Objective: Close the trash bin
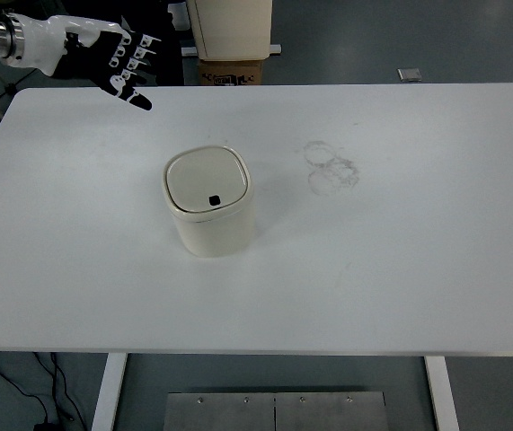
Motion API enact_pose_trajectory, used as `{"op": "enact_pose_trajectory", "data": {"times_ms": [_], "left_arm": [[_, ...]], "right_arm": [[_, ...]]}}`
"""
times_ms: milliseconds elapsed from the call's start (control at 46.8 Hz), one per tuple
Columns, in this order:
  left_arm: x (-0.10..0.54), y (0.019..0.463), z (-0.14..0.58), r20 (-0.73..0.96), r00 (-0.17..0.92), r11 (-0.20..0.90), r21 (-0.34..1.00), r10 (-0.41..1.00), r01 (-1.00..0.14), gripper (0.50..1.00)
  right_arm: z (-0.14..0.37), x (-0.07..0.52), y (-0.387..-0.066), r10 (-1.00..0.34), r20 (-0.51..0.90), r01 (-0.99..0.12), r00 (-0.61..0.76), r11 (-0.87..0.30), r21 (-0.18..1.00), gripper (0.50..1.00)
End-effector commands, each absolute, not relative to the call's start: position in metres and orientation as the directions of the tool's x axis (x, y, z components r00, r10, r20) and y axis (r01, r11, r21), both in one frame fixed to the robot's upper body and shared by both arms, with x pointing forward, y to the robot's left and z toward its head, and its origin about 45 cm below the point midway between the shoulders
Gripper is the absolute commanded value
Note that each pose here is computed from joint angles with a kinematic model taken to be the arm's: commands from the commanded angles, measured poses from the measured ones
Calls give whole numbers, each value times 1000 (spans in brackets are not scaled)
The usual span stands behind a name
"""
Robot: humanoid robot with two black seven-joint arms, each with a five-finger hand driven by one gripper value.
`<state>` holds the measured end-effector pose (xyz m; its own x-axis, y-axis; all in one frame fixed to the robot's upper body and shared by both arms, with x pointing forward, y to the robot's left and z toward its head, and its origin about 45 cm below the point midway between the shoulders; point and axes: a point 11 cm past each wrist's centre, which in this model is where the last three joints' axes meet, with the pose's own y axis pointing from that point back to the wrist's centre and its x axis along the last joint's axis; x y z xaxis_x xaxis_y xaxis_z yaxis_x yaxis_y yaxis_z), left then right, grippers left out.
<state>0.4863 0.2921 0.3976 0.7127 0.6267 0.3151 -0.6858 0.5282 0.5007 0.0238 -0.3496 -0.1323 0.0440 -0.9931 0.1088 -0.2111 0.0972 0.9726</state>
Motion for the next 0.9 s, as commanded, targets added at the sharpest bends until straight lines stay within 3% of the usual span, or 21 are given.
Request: {"op": "enact_pose_trajectory", "data": {"times_ms": [0,256,449,556,876], "left_arm": [[491,311,398,306,657,495,464,689,-735,1000],[499,350,395,150,477,420,300,866,-856,1000],[499,414,395,-3,288,284,166,958,-944,1000],[494,450,390,-68,185,191,99,980,-977,1000],[464,506,334,-301,6,16,33,954,-999,1000]], "right_arm": [[-132,24,-350,-993,109,-210,44,97,973,991],[-132,24,-350,-993,109,-210,44,97,973,991],[-132,24,-350,-993,109,-210,44,97,973,991],[-132,24,-350,-993,109,-210,44,97,973,991],[-132,24,-350,-993,109,-210,44,97,973,991]]}}
